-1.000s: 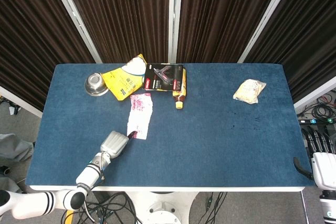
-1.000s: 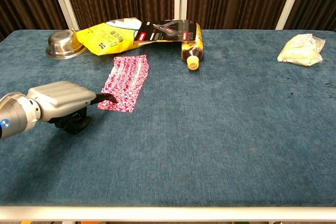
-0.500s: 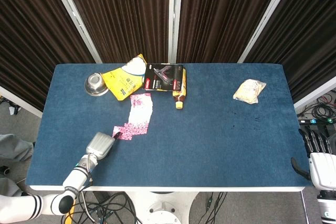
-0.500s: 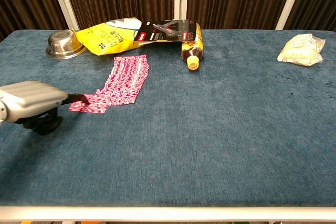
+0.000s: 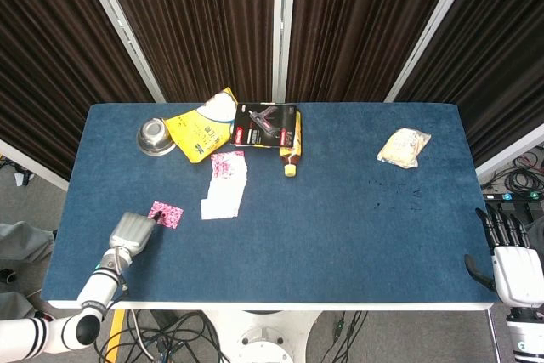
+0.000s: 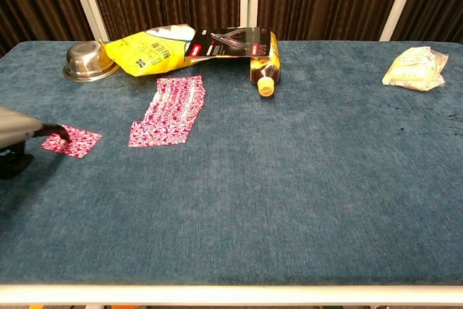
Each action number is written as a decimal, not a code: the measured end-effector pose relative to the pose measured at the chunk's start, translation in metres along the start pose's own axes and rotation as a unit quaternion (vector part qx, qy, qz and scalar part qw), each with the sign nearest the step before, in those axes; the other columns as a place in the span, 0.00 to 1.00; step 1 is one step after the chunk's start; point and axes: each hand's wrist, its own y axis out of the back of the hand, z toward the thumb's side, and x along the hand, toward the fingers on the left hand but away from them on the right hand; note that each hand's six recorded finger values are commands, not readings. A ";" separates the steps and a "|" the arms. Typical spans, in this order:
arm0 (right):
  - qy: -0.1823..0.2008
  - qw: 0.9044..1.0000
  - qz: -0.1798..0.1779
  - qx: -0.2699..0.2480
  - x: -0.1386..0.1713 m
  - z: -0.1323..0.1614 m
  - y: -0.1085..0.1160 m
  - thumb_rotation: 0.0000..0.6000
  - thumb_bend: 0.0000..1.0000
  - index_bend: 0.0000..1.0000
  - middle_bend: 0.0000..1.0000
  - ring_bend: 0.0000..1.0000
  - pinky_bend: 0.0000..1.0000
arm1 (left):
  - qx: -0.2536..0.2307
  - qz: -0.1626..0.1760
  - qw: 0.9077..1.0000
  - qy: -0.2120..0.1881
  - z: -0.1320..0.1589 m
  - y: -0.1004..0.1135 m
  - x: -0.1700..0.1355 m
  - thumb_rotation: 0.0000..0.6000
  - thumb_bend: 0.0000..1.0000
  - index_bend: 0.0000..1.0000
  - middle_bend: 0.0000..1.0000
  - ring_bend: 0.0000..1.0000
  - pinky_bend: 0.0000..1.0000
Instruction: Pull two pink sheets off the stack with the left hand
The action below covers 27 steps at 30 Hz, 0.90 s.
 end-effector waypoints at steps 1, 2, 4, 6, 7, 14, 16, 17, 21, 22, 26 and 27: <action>0.000 1.000 0.000 0.000 0.000 0.000 0.000 1.00 0.27 0.00 0.00 0.00 0.00 | -0.001 0.004 1.000 0.007 -0.003 0.003 -0.001 1.00 0.64 0.14 0.92 0.90 0.93; 0.000 1.000 0.000 0.000 0.000 0.001 0.000 1.00 0.27 0.00 0.00 0.00 0.00 | -0.002 0.010 1.000 0.011 -0.005 0.007 -0.001 1.00 0.64 0.14 0.92 0.90 0.92; 0.001 1.000 0.000 0.000 -0.001 0.001 -0.001 1.00 0.27 0.00 0.00 0.00 0.00 | -0.005 0.027 1.000 0.014 -0.005 0.016 -0.003 1.00 0.65 0.14 0.92 0.90 0.92; 0.001 1.000 0.001 0.000 -0.001 0.002 -0.001 1.00 0.27 0.00 0.00 0.00 0.00 | -0.006 0.042 0.999 0.007 -0.001 0.023 -0.004 1.00 0.65 0.14 0.92 0.90 0.92; 0.001 1.000 0.002 0.000 -0.001 0.002 -0.002 1.00 0.27 0.00 0.00 0.00 0.00 | -0.006 0.052 0.999 0.000 0.003 0.027 -0.005 1.00 0.64 0.14 0.92 0.90 0.92; -0.001 1.000 0.005 -0.003 -0.001 0.000 -0.003 1.00 0.27 0.00 0.00 0.00 0.00 | -0.018 0.101 0.991 -0.083 0.052 0.045 -0.013 1.00 0.65 0.13 0.92 0.90 0.92; -0.003 1.000 0.007 -0.004 -0.001 0.000 -0.003 1.00 0.27 0.00 0.00 0.00 0.00 | -0.020 0.102 0.989 -0.104 0.067 0.044 -0.012 1.00 0.65 0.13 0.92 0.90 0.92; -0.003 1.000 0.008 -0.004 -0.001 -0.001 -0.002 1.00 0.27 0.00 0.00 0.00 0.00 | -0.018 0.100 0.989 -0.110 0.072 0.044 -0.010 1.00 0.65 0.13 0.92 0.90 0.91; -0.004 1.000 0.003 -0.008 -0.001 -0.001 0.001 1.00 0.27 0.00 0.00 0.00 0.00 | -0.013 0.093 0.988 -0.122 0.086 0.044 0.000 1.00 0.65 0.13 0.92 0.90 0.91; -0.005 1.000 0.003 -0.009 -0.001 -0.002 0.001 1.00 0.27 0.00 0.00 0.00 0.00 | -0.014 0.092 0.988 -0.124 0.090 0.045 0.002 1.00 0.65 0.13 0.92 0.90 0.91; -0.008 1.000 0.009 -0.010 -0.002 -0.005 -0.002 1.00 0.27 0.00 0.00 0.00 0.00 | -0.015 0.091 0.987 -0.130 0.099 0.045 0.008 1.00 0.65 0.13 0.92 0.90 0.89; -0.008 1.000 0.010 -0.011 -0.003 -0.006 -0.003 1.00 0.27 0.00 0.00 0.00 0.00 | -0.015 0.089 0.987 -0.131 0.101 0.044 0.009 1.00 0.65 0.13 0.92 0.90 0.89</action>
